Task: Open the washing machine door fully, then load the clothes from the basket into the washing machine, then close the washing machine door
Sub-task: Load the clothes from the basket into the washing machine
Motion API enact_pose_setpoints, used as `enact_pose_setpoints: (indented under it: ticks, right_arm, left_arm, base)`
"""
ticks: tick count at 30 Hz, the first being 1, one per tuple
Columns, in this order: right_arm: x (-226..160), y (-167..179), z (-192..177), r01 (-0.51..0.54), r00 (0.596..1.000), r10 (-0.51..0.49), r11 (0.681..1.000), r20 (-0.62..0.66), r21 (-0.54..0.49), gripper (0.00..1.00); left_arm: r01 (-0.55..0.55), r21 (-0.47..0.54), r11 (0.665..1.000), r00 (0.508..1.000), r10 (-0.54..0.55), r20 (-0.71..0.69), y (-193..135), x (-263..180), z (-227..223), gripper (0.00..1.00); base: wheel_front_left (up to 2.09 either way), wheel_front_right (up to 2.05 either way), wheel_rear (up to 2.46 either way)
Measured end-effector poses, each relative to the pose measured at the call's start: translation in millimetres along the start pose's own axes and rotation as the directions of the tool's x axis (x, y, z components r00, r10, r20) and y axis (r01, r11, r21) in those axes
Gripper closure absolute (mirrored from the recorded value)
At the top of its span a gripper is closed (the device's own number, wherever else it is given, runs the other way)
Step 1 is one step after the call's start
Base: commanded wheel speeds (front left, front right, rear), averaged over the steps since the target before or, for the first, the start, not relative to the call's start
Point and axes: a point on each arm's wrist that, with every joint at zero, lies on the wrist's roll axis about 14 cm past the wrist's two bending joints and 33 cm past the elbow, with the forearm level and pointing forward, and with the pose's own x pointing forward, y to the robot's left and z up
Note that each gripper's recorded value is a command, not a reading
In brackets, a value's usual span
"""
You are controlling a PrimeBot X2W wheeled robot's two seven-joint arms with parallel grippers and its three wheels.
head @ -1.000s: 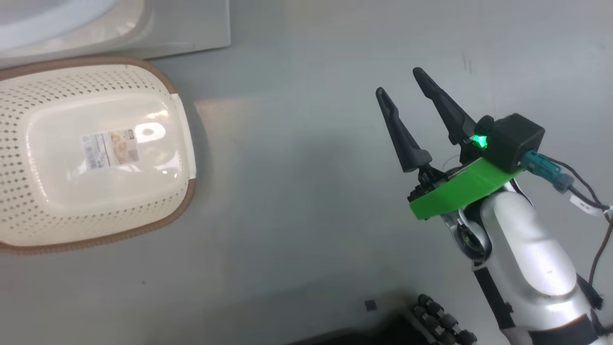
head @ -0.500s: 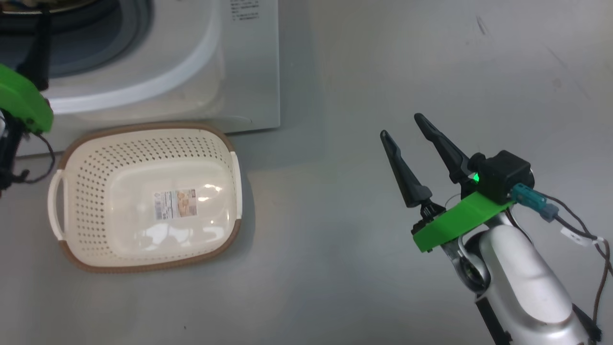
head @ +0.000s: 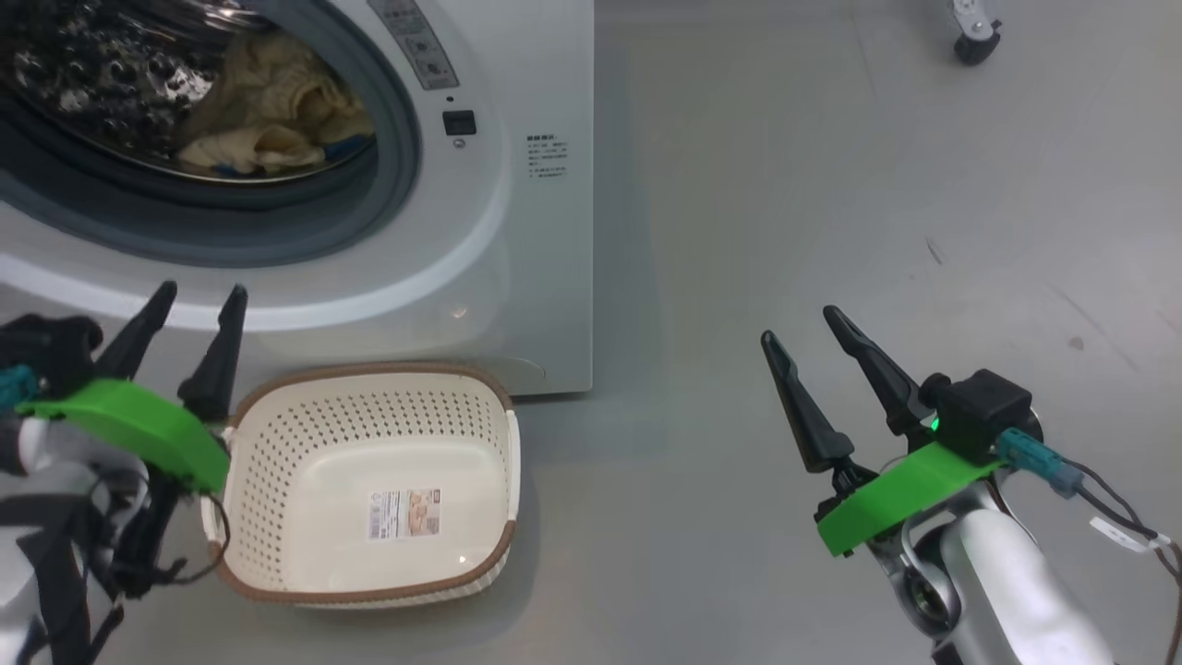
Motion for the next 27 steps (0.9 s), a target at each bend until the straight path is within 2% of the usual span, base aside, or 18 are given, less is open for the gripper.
enact_pose_setpoints:
  ticks: [5, 13, 27]
  right_arm:
    - [-9, 8, 15, -0.012, 0.999, 0.012, 1.000, 0.037, -0.004, 0.00]
    - [-28, 5, 27, 0.016, 0.998, -0.016, 1.000, 0.068, -0.007, 0.00]
    - [-39, -6, 33, 0.056, 0.995, -0.055, 0.998, 0.085, -0.009, 0.00]
  left_arm:
    - [-0.057, -0.070, 0.996, 0.996, 0.062, 0.064, -4, -40, 3, 0.00]
    - [-0.096, -0.055, 0.994, 0.990, 0.101, 0.096, -23, -90, -11, 0.00]
    - [-0.145, -0.101, 0.984, 0.981, 0.156, 0.118, -41, -109, -28, 0.00]
  base:
    - [0.00, 0.00, 0.00]
    - [0.00, 0.00, 0.00]
    - [0.00, 0.00, 0.00]
